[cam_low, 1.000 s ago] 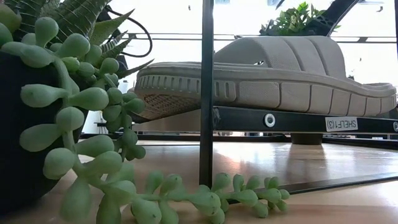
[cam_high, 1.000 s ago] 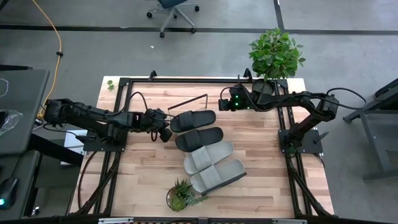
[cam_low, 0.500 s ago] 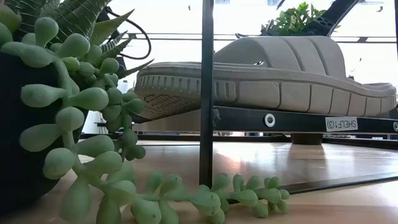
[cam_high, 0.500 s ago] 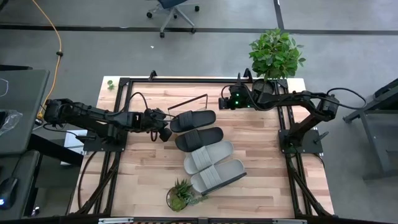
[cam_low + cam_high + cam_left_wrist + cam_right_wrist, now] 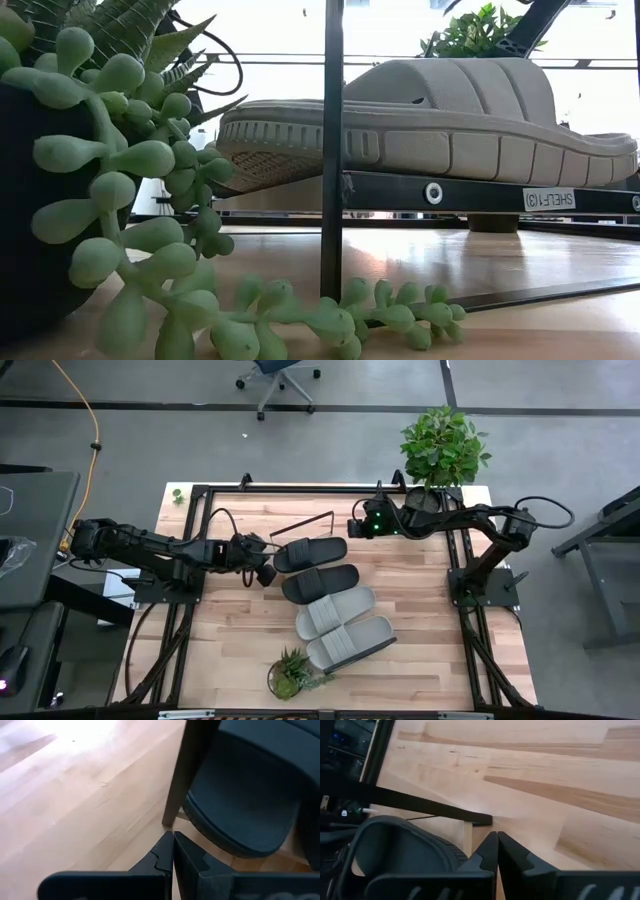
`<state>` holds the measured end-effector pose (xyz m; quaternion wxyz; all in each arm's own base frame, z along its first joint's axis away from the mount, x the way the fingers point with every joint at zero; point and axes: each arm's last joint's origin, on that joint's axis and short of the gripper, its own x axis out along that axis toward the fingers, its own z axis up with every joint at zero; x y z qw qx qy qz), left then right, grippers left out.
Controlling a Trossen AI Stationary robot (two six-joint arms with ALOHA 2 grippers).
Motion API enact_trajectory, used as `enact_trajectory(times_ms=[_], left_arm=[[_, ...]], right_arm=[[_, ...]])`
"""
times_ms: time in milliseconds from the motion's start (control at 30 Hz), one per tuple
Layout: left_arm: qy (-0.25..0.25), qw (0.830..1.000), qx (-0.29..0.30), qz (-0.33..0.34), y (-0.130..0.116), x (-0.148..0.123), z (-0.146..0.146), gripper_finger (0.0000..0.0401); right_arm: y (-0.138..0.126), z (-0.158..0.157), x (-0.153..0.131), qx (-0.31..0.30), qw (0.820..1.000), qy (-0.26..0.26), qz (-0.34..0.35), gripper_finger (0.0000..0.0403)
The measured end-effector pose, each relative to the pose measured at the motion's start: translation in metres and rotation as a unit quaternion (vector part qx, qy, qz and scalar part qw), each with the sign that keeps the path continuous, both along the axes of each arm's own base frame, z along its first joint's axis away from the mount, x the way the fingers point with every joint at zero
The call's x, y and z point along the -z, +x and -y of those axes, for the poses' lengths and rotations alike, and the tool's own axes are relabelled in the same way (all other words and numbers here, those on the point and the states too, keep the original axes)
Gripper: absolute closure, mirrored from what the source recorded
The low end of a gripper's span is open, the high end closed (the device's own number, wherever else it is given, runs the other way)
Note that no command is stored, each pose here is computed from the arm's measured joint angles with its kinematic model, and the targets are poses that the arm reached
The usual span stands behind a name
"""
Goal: Pick and place slides into the shelf
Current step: Adjust the black slippers on the shelf
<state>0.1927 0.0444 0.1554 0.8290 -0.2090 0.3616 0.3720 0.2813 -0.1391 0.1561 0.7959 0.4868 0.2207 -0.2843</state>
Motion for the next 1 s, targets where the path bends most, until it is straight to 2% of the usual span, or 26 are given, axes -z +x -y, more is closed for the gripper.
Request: enact_trajectory(times_ms=[267,1000], left_arm=[[0.014,1.0,-0.023,0.004,0.0,-0.001,-0.001,0.0401],[-0.001,1.0,-0.009,0.022,0.003,-0.002,0.0,0.0401]], right_arm=[[0.002,-0.003,-0.001,-0.025,0.999,0.015,0.013,0.0403],[0.006,-0.013,-0.001,-0.054,0.998,0.009,0.012,0.0403]])
